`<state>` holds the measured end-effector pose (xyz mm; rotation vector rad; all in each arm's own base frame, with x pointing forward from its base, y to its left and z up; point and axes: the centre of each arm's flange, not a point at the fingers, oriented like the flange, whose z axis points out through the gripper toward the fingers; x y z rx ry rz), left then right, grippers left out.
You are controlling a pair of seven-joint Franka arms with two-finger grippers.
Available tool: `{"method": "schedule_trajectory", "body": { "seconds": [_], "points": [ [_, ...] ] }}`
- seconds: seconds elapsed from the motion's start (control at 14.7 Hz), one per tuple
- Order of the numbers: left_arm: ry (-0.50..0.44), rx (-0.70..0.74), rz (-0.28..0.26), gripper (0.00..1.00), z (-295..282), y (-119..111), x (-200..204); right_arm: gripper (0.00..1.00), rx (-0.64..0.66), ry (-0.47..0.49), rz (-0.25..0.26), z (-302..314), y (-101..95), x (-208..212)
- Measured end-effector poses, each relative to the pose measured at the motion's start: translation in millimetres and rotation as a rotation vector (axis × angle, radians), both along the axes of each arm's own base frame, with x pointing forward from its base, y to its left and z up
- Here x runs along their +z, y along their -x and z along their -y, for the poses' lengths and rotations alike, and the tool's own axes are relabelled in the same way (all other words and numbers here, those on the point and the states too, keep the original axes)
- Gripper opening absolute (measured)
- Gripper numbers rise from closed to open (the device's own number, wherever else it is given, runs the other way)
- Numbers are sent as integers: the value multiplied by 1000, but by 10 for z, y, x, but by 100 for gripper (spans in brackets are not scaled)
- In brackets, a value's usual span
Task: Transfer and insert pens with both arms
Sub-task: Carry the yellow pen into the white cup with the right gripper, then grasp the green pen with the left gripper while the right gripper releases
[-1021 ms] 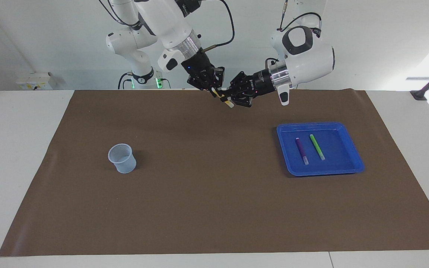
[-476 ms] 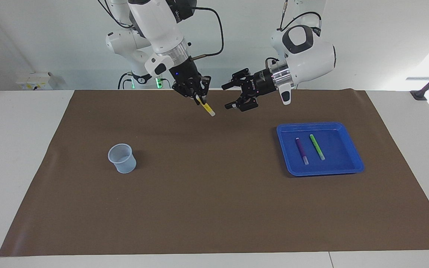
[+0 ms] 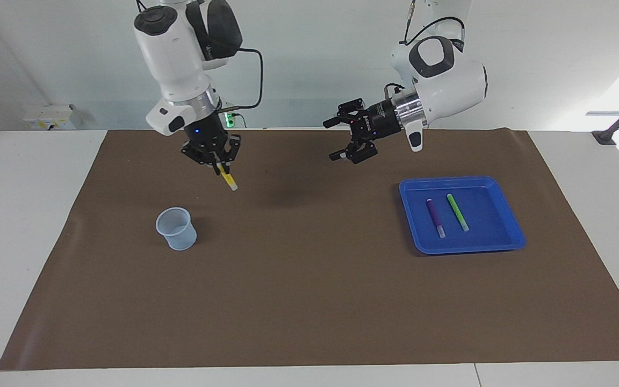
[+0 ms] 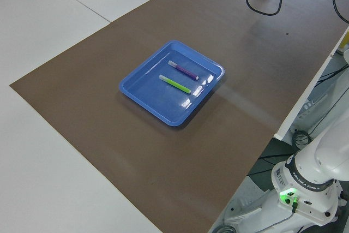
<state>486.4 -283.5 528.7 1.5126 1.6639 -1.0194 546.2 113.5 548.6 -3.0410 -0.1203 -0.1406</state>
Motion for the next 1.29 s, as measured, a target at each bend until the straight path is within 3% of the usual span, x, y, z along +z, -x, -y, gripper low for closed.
{"method": "schedule_trajectory", "body": {
  "seconds": [0.2, 0.48, 0.95, 1.29],
  "points": [
    [-193, -51, 91, 100, -221, -80, -80, 18, 104, 23, 36, 683, -53, -136],
    [-468, -171, 227, 100, -528, -165, -192, 18, 188, 50, 88, 1088, -6, -495],
    [-610, -524, 517, 100, -1703, -459, -440, 18, 200, 59, 93, 1177, -71, -918],
    [-684, -1011, 751, 100, -2280, -625, -883, 18, 193, 65, 89, 1235, 22, -1342]
  ]
}}
